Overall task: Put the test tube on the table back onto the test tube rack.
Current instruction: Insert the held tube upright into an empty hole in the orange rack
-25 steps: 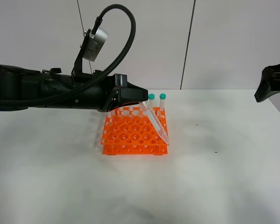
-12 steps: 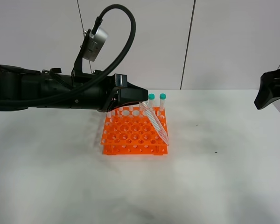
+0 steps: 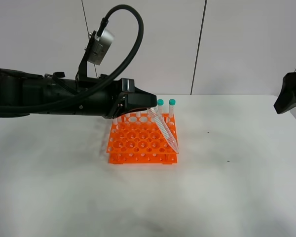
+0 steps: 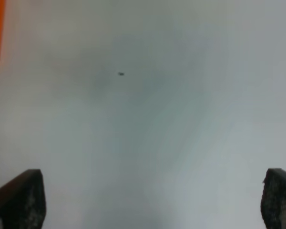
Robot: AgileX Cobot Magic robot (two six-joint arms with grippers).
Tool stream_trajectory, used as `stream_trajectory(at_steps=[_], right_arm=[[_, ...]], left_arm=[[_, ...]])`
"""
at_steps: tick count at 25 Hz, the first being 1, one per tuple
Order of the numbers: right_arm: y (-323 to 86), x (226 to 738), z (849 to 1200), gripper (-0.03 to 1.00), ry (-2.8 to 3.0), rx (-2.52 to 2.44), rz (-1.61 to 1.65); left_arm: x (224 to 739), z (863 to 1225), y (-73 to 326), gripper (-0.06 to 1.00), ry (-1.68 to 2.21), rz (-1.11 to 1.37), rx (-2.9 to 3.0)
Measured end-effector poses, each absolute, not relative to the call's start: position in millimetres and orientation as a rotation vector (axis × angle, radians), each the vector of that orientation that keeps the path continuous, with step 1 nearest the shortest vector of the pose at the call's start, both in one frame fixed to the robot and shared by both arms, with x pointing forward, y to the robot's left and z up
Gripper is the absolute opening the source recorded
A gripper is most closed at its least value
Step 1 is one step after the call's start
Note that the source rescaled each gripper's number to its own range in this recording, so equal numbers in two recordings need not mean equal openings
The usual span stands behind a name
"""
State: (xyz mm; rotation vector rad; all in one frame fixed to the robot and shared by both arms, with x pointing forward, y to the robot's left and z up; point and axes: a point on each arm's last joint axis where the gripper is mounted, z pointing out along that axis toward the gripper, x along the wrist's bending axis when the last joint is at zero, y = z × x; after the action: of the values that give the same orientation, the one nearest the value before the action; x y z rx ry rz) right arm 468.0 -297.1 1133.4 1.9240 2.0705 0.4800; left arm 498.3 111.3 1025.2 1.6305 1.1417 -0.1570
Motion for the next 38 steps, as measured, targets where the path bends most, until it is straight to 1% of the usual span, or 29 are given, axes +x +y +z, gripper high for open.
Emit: stream_trajectory(at_steps=[4,9,11,15,18,21,32,38], right_arm=[[-296.1,412.3,1124.2,1.00,2.050,1.907,0.506],[-294.7,335.7,1099.7,1.00,1.988,1.851,0.583],[-294.2,306.6,1093.1,1.00,1.914,1.784,0.667],[-292.8,266.3,1075.7,1.00,1.790,1.662,0.810],[-291.3,249.8,1063.6,1.00,1.714,1.590,0.901],[-291.3,244.1,1052.0,1.00,1.655,1.552,0.951],[-295.4,243.5,1052.3,1.00,1.569,1.580,0.957],[-295.5,235.3,1052.3,1.00,1.578,1.513,1.017]], left_arm=[[498.2,1025.2,111.2,0.00,1.141,-0.158,1.631],[498.2,1025.2,111.2,0.00,1.141,-0.158,1.631],[498.1,1025.2,111.2,0.00,1.140,-0.158,1.631],[498.1,1025.2,111.2,0.00,1.139,-0.158,1.632],[498.0,1025.0,111.2,0.00,1.136,-0.156,1.637],[497.5,1024.4,111.3,0.00,1.127,-0.151,1.651],[497.1,1023.6,111.5,0.00,1.130,-0.154,1.661],[496.9,1023.6,111.5,0.00,1.130,-0.156,1.662]])
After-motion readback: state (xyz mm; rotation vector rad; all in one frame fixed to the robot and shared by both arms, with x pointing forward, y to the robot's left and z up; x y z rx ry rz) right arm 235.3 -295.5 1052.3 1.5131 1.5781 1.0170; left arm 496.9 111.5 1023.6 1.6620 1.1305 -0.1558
